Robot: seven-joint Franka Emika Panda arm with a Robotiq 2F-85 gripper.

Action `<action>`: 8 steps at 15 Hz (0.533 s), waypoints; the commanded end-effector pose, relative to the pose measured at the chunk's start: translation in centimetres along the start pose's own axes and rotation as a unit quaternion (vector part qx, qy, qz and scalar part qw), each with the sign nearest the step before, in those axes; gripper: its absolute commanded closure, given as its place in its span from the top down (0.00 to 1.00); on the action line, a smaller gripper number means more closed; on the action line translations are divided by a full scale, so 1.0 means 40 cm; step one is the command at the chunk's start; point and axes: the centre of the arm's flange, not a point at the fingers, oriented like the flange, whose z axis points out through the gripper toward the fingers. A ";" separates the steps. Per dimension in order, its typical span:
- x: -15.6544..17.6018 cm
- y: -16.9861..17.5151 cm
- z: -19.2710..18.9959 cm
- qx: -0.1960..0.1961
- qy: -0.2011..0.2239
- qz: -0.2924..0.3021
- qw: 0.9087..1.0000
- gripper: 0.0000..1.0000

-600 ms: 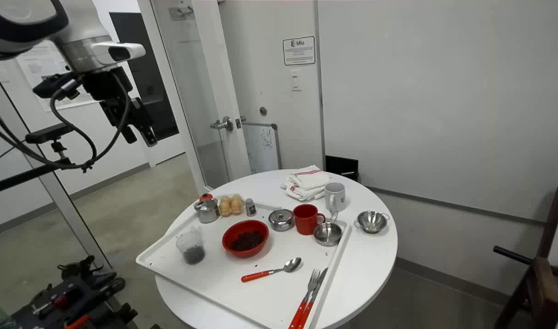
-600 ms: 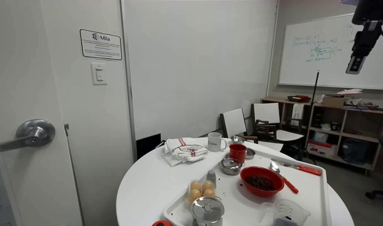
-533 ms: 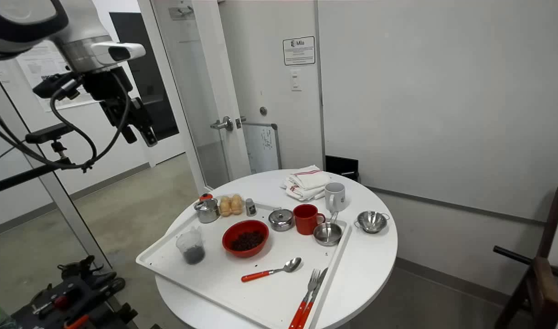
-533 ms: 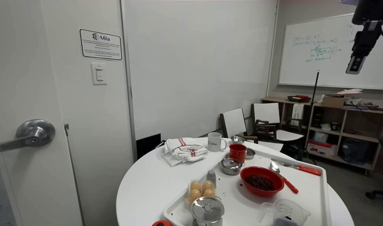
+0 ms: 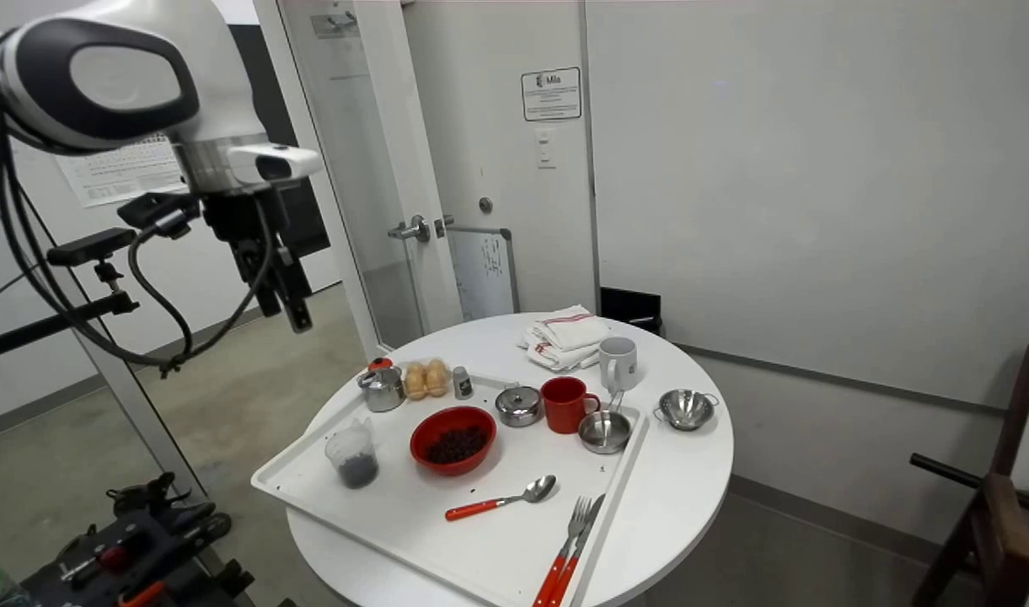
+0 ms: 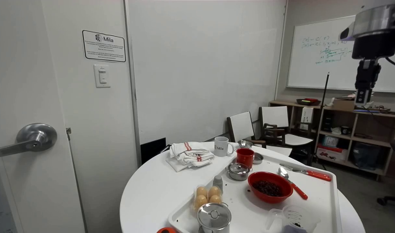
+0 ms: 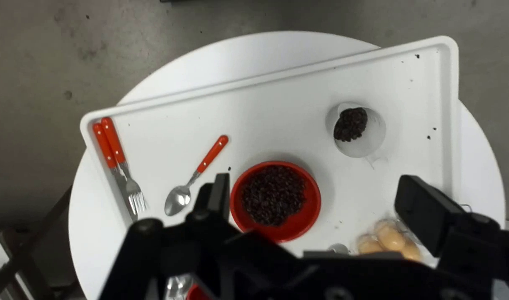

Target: Use the spoon to stir the contents of the red bowl

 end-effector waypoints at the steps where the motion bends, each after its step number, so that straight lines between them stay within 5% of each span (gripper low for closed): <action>1: 0.075 0.049 0.141 -0.007 -0.044 0.066 0.997 1.00; 6: 0.116 0.091 0.240 -0.072 -0.057 0.187 0.978 1.00; 7: 0.070 0.097 0.209 -0.044 -0.052 0.150 0.986 1.00; 8: 0.073 0.099 0.222 -0.049 -0.057 0.155 0.985 1.00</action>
